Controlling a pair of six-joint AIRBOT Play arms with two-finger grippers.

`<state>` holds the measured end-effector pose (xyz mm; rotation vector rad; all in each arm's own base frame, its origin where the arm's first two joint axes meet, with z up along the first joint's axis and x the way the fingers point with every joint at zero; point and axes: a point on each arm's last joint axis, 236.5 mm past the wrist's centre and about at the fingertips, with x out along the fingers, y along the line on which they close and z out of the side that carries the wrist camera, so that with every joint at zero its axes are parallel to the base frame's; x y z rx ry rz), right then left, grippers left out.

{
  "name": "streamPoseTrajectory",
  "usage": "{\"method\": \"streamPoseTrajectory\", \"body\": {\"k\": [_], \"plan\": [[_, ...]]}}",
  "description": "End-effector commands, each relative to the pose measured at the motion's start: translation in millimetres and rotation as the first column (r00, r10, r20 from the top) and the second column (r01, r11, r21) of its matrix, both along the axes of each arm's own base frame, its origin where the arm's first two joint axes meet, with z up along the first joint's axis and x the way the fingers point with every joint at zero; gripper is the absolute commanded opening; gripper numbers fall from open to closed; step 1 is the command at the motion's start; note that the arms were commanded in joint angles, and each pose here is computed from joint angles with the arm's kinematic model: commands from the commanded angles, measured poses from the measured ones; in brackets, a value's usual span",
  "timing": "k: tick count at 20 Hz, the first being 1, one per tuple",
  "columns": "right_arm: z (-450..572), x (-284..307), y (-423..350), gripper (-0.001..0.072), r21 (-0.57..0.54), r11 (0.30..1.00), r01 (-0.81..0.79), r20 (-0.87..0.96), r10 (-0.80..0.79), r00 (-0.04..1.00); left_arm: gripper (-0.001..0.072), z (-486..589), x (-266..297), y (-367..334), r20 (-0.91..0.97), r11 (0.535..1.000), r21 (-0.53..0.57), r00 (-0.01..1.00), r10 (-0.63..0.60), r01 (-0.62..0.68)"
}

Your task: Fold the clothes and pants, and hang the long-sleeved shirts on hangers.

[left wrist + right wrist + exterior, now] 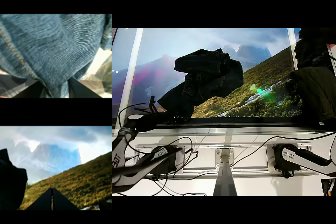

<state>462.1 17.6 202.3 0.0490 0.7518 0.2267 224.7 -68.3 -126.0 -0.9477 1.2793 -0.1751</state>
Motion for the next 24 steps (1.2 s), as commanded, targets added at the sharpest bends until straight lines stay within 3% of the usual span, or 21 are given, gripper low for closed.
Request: {"method": "streamPoseTrajectory", "body": {"k": [1, 2, 3, 7, 8, 10, 11, 15, 19, 24], "plan": [[-50.6, -25.4, 41.0, 0.0019, -0.004, 0.980, -0.200, -0.205, 0.195, 0.959, 0.0214, -2.7, 4.3, 0.4, 0.068, 0.998, 0.029, 0.996, -0.064, 0.062], [-64.6, -31.1, 65.7, 0.0019, -0.001, 0.955, -0.296, -0.244, 0.287, 0.926, 0.0053, -2.5, 4.0, 0.1, 0.072, 0.997, 0.031, 0.995, -0.070, 0.068], [-76.0, -34.6, 91.6, 0.0020, 0.005, 0.927, -0.375, -0.265, 0.363, 0.893, 0.0021, -2.1, 4.8, 0.5, 0.074, 0.997, 0.032, 0.995, -0.071, 0.068], [-126.7, -49.8, 224.0, 0.0025, -0.030, 0.740, -0.672, -0.268, 0.642, 0.718, 0.0020, 1.8, 10.1, 2.3, 0.102, 0.995, 0.046, 0.990, -0.093, 0.089], [-141.3, -54.0, 259.5, 0.0087, -0.068, 0.676, -0.734, -0.249, 0.701, 0.668, 0.0020, 3.6, 11.7, 2.4, 0.107, 0.995, 0.045, 0.990, -0.096, 0.092], [-168.2, -60.2, 324.6, 0.0453, -0.175, 0.555, -0.813, -0.192, 0.791, 0.582, 0.0020, 6.1, 14.8, 3.4, 0.116, 0.995, 0.047, 0.988, -0.098, 0.094], [-178.8, -63.8, 354.8, 0.0494, -0.210, 0.525, -0.825, -0.155, 0.815, 0.558, 0.0019, 7.0, 16.3, 4.2, 0.123, 0.994, 0.053, 0.987, -0.104, 0.098], [-214.1, -100.7, 453.1, 0.0494, -0.260, 0.445, -0.857, -0.043, 0.881, 0.470, 0.0017, 12.5, 23.8, 8.7, 0.172, 0.986, 0.095, 0.973, -0.152, 0.137], [-243.5, -145.0, 490.1, 0.0531, -0.243, 0.370, -0.897, -0.064, 0.916, 0.395, 0.0015, 39.3, 37.0, 23.9, 0.270, 0.959, 0.233, 0.936, -0.225, 0.163], [-228.3, -143.1, 515.1, 0.0530, -0.267, 0.406, -0.874, 0.051, 0.912, 0.408, 0.0014, 81.8, 35.3, 30.1, 0.363, 0.894, 0.421, 0.874, -0.322, 0.154]]}}
